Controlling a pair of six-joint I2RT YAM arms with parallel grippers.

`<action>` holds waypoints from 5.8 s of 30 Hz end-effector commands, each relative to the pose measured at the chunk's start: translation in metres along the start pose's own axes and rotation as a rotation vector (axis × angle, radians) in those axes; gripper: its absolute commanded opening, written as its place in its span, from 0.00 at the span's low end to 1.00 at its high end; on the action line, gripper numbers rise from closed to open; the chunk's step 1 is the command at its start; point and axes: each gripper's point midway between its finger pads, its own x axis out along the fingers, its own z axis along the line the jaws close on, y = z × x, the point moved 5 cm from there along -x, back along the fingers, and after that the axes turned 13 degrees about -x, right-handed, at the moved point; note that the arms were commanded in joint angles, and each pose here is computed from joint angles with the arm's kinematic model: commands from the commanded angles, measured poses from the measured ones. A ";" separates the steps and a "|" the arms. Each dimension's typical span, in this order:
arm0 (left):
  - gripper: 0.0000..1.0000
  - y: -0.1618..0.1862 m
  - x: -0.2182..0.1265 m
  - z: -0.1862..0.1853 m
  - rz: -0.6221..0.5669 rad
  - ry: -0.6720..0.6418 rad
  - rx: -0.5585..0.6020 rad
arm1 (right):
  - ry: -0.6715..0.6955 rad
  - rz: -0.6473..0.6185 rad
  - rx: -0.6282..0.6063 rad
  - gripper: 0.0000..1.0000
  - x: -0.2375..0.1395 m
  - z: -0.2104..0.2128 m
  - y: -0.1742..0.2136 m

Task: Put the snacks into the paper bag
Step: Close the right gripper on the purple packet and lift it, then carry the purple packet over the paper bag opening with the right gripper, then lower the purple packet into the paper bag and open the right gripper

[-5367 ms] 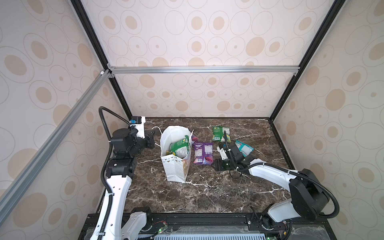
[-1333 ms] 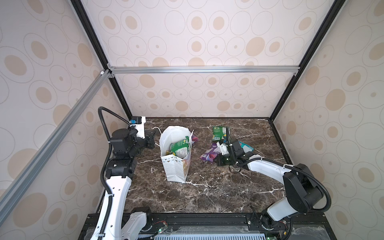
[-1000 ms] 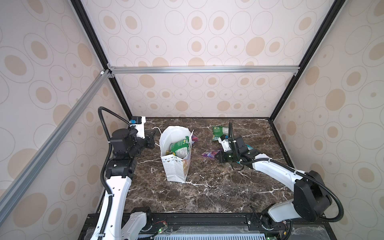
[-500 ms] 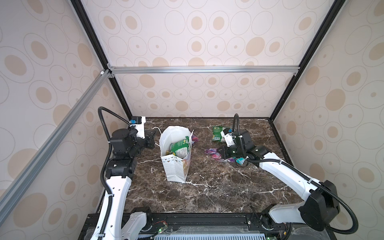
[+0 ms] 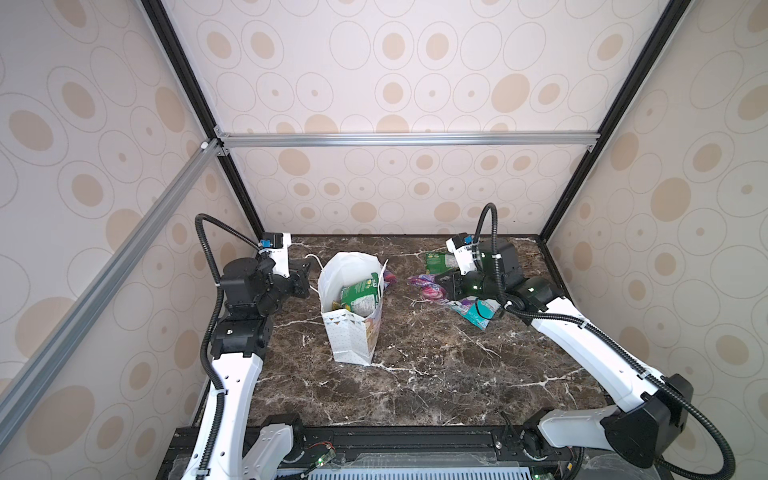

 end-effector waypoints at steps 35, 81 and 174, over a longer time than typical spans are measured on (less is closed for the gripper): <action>0.00 -0.009 -0.008 -0.008 -0.034 0.027 0.018 | -0.066 -0.200 -0.208 0.00 -0.020 0.046 -0.125; 0.00 -0.010 -0.009 -0.008 -0.040 0.024 0.023 | -0.247 -0.380 -0.376 0.00 0.013 0.125 -0.209; 0.00 -0.012 -0.012 -0.007 -0.053 0.006 0.028 | -0.235 0.057 -0.938 0.39 0.047 0.188 -0.097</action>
